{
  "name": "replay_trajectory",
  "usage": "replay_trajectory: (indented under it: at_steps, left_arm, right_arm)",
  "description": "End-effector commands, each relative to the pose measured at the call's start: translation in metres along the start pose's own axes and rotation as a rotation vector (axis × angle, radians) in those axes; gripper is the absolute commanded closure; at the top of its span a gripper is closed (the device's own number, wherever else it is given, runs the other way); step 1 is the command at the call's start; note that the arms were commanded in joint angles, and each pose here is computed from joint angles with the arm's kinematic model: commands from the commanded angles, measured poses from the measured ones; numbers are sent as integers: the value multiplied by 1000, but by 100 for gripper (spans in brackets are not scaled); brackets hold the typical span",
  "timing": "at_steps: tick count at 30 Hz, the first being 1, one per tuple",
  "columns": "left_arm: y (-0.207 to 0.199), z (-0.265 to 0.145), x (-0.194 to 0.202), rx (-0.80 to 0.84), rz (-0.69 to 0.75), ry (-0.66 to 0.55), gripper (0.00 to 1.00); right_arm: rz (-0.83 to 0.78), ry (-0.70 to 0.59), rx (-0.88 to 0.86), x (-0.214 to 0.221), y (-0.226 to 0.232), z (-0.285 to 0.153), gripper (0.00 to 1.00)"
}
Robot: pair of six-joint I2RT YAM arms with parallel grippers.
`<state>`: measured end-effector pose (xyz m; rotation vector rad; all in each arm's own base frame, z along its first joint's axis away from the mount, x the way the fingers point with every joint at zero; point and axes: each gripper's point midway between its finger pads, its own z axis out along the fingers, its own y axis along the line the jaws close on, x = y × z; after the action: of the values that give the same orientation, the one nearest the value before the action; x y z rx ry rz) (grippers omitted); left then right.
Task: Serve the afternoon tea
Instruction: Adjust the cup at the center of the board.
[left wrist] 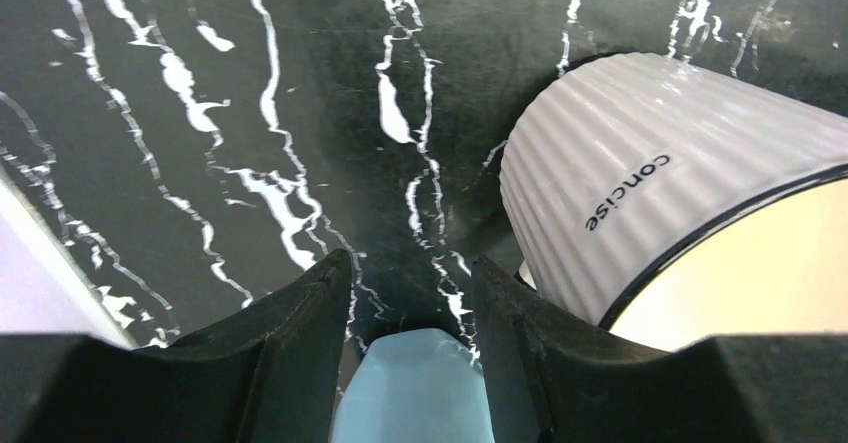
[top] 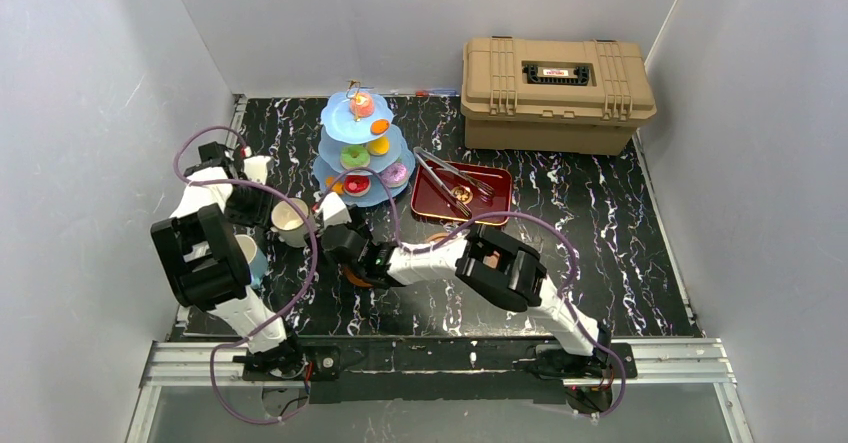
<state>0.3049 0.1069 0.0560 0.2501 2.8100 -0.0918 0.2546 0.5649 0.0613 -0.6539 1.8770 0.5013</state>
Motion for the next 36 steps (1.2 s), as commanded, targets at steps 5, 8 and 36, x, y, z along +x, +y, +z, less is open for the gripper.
replay_trajectory:
  at_steps: [5, 8, 36]
  left_arm:
    - [-51, -21, 4, 164, 102, -71, 52]
    - [-59, -25, 11, 181, 110, -46, 52]
    - [-109, -62, 40, 357, 225, -55, 49]
  right_arm:
    - [112, -56, -2, -32, -16, -14, 5]
    - [111, -58, 8, -34, -19, -16, 5]
    - [73, -124, 83, -71, -47, -8, 2]
